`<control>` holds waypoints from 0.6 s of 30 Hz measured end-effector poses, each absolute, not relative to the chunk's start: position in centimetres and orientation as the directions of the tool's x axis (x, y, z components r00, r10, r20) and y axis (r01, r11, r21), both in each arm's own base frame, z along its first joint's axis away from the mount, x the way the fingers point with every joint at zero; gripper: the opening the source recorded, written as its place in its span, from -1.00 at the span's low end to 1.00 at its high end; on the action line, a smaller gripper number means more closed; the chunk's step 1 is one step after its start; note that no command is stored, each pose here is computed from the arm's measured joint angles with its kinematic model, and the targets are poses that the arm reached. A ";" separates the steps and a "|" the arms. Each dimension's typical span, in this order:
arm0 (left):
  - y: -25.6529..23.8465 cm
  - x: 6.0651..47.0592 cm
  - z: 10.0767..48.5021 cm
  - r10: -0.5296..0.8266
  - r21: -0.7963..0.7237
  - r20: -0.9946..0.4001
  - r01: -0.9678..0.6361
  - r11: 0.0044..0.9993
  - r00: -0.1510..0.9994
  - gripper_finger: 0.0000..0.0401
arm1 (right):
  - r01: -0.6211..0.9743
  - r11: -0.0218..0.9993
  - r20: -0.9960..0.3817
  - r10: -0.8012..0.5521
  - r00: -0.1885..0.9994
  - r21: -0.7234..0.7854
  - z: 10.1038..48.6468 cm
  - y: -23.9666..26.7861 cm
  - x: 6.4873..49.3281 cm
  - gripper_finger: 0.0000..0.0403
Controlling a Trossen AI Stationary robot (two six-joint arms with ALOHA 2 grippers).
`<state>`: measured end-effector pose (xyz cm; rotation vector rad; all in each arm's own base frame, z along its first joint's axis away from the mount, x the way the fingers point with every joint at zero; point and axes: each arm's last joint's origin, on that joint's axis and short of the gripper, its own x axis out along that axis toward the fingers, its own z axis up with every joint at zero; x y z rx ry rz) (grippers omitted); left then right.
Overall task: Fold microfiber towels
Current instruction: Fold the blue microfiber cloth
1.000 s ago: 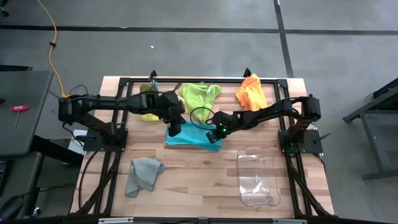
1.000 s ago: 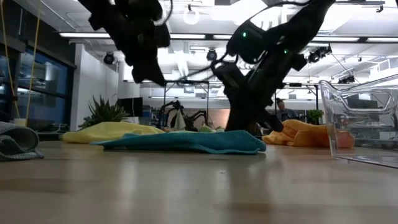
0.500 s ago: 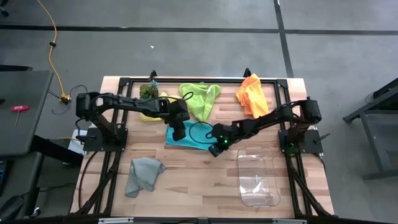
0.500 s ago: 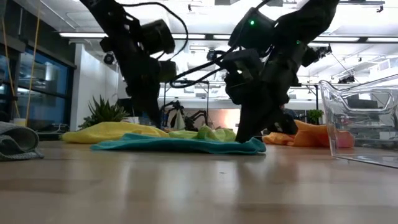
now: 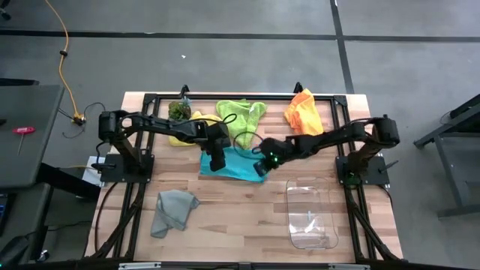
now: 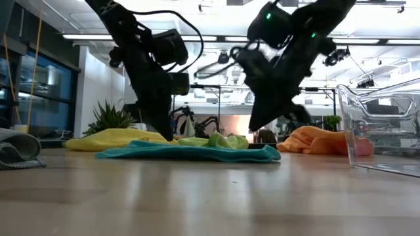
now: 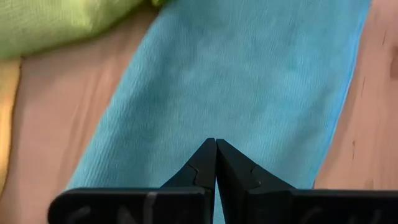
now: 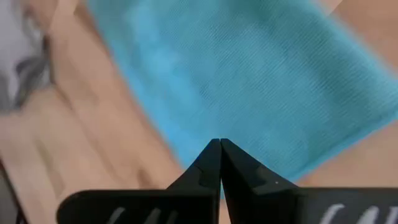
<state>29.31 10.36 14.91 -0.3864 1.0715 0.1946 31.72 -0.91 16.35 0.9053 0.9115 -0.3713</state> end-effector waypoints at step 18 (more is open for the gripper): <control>9.3 29.8 14.4 0.002 -0.178 -0.895 -0.362 0.915 0.446 -1.00 | 0.557 0.650 -0.845 0.283 0.453 0.517 14.2 2.3 31.5 -1.00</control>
